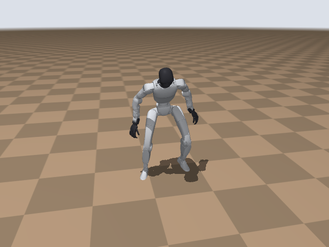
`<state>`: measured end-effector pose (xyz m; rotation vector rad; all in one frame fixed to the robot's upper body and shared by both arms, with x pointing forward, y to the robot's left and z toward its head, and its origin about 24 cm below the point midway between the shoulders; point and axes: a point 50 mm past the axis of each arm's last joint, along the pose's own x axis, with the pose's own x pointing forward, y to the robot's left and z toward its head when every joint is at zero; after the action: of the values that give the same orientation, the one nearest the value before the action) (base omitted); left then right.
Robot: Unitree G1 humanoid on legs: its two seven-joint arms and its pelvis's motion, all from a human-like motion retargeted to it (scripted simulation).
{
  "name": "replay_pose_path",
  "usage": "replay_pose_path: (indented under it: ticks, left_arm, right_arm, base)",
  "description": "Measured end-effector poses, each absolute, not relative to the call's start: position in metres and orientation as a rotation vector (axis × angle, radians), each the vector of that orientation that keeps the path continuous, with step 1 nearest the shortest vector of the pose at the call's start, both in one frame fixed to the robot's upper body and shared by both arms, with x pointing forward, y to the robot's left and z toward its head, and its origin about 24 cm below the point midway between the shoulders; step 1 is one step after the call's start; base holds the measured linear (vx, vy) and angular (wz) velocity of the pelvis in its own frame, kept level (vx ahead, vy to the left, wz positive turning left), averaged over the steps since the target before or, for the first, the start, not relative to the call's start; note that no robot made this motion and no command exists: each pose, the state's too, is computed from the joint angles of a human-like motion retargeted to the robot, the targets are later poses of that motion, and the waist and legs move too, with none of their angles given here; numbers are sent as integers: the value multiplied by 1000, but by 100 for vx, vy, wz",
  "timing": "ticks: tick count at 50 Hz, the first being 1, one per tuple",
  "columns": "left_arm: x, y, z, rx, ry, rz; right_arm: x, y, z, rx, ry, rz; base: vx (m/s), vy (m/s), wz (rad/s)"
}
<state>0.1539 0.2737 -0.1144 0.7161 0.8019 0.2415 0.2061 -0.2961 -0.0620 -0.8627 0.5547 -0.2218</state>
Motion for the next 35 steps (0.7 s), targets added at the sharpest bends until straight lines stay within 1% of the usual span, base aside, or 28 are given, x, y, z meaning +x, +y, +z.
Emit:
replay_pose_path:
  ticks: [4,7,10,12,15,17,20,22,27,32,35]
  left_arm:
    - [122,291,-118,765,843,251]
    - [118,293,-120,818,869,216]
    - [129,292,-118,858,845,174]
    - [151,280,-116,889,824,135]
    - [167,282,-105,850,731,190]
    - [173,279,-103,824,708,218]
    - [175,275,-103,770,705,255]
    - [175,271,-106,749,738,258]
    - [146,276,-119,682,848,244]
    - [119,281,-127,764,894,188]
    - [120,280,-128,808,895,145]
  right_arm:
    - [210,-291,-62,-863,518,-241]
    - [200,-293,-69,-848,558,-242]
    - [180,-295,-80,-805,631,-250]
    - [167,-298,-86,-793,690,-246]
    - [144,-300,-97,-787,761,-277]
    - [138,-300,-100,-802,777,-270]
    - [147,-295,-100,-814,753,-243]
    - [162,-294,-92,-817,709,-241]
    - [191,-302,-75,-876,646,-243]
    - [196,-313,-68,-986,612,-245]
    - [188,-316,-71,-992,639,-232]
  base:
    - [-2,38,-58]
    - [-3,49,-31]
    - [-7,54,5]
    - [-8,55,40]
    - [-9,50,15]
    - [-8,40,-9]
    - [-6,32,-6]
    - [-6,27,10]
    - [-7,31,21]
    - [-4,40,-31]
    - [-10,51,-29]
